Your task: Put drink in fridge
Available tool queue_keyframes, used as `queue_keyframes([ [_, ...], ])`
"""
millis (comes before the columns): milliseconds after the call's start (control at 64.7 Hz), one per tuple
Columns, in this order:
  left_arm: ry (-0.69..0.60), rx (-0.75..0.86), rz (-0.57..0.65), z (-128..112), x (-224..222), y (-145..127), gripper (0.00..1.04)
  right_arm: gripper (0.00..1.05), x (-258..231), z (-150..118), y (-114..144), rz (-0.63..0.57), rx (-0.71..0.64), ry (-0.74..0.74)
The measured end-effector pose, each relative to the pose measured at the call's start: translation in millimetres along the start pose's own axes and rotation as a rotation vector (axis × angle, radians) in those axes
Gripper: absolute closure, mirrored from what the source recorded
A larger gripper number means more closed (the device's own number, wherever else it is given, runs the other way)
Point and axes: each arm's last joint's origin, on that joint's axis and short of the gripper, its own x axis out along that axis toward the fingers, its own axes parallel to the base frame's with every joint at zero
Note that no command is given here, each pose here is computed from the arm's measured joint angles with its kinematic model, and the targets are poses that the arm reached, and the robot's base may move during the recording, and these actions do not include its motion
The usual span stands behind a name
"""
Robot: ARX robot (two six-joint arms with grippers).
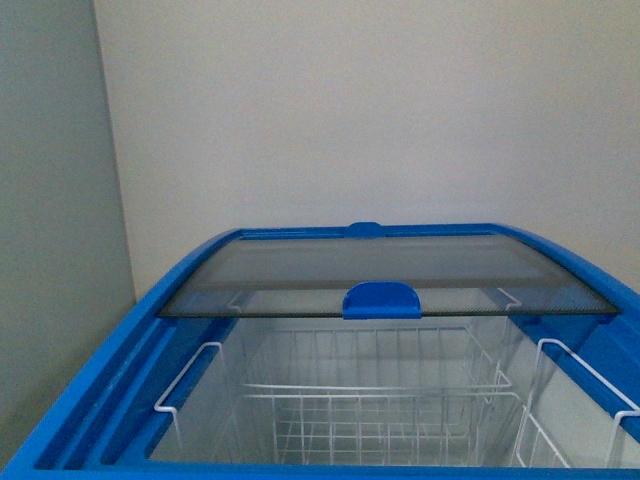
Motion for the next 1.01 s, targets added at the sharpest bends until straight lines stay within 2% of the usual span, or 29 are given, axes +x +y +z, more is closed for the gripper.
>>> queue_keyframes([
  [124,-0.007,0.000,0.000,-7.3,-3.4,0.0,1.02,0.65,57.9,20.6,-14.5,0.181,-0.428,0.067],
  [217,-0.005,0.000,0.000,-11.6,-4.8,0.0,1.02,0.65,95.5,22.2,-17.3,0.258,-0.605,0.171],
  [325,-0.006,0.000,0.000,-15.8,-6.7,-0.1,1.02,0.65,135.2,30.7,-19.4,0.284,-0.715,0.217],
  [480,0.015,0.000,0.000,-24.5,-16.6,-0.1,1.02,0.65,177.0,42.5,-11.3,0.290,-0.762,0.179],
  [650,-0.008,0.000,0.000,-31.4,-18.9,-0.1,1.02,0.65,215.1,19.8,2.3,0.308,-0.762,0.238],
  [1005,-0.012,0.000,0.001,-31.1,-19.2,-0.1,1.02,0.65,244.0,-6.3,13.3,0.342,-0.716,0.277],
])
